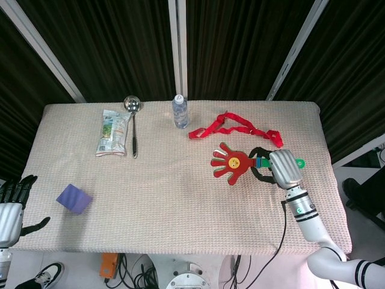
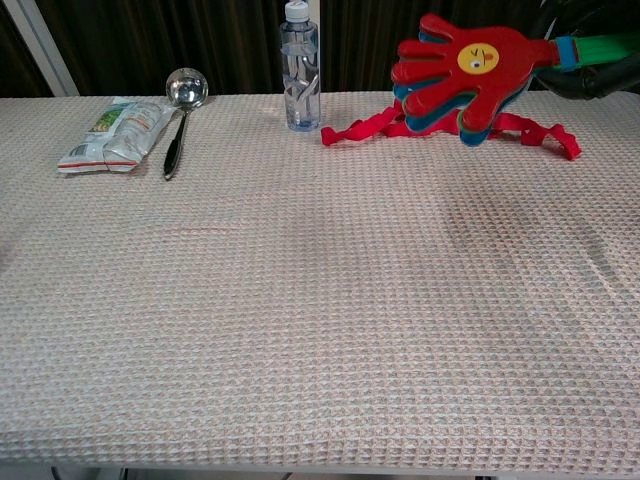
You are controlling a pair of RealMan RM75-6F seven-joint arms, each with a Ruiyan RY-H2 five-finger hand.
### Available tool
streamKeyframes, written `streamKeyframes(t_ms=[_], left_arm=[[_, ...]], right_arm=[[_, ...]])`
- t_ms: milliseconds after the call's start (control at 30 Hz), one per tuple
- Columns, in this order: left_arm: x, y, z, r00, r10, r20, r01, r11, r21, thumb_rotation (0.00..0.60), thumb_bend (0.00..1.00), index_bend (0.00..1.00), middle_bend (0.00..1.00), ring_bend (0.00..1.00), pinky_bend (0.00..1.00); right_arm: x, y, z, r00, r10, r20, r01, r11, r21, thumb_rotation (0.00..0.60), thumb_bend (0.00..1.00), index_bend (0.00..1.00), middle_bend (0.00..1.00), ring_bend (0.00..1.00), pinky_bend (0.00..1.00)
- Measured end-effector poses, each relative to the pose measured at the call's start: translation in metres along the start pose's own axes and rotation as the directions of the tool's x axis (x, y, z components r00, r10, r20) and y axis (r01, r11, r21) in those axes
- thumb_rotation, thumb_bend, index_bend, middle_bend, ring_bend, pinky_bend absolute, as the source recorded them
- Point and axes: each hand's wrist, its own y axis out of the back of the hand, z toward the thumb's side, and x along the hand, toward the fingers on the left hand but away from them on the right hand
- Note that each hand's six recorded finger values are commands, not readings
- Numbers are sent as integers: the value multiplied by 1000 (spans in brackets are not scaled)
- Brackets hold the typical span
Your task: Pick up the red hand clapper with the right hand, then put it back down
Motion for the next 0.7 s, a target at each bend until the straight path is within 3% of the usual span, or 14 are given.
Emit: streamKeyframes(t_ms=[133,233,300,400,500,567,600,700], left_arm=[[0,0,0,1000,2,-1,-2,1000,0,600,90,76,67,0,41],[-1,1,-1,1000,3,-2,-3,1000,0,600,90,76,67,0,41],[-1,1,-1,1000,4,-2,-4,1000,-1,600,90,76,67,0,41],[-1,1,-2,1000,4,-4,-4,1000,-1,600,90,76,67,0,41],[-2,1,-2,1000,4,-5,-4,1000,-2,600,90,76,67,0,41],[-2,1,-3,1000,3,-5,-3,1000,-3,600,90,76,67,0,41],[-1,0,-2,1000,3,-4,-3,1000,-3,600,90,76,67,0,41],[-1,0,-1,1000,4,0,-4,1000,-4,600,90,76,67,0,41]], right_arm=[[-1,-4,1,1000,18,11,-19,984,179,600,370,1000,754,776,1000],[-1,-5,4,1000,18,11,-20,982,185,600,369,1000,744,774,1000],[-1,-5,6,1000,14,9,-15,990,142,600,368,1000,742,774,1000],[-1,-3,10,1000,3,5,-3,1000,-10,600,387,1000,742,774,1000],[-1,1,12,1000,-13,-1,13,968,-250,600,441,999,743,775,1000],[0,5,13,1000,-25,-4,20,889,-457,600,446,997,742,775,1000],[0,7,13,1000,-29,-6,21,836,-549,600,446,993,742,775,1000],[2,13,12,999,-39,-12,13,582,-813,600,445,985,742,775,1000]])
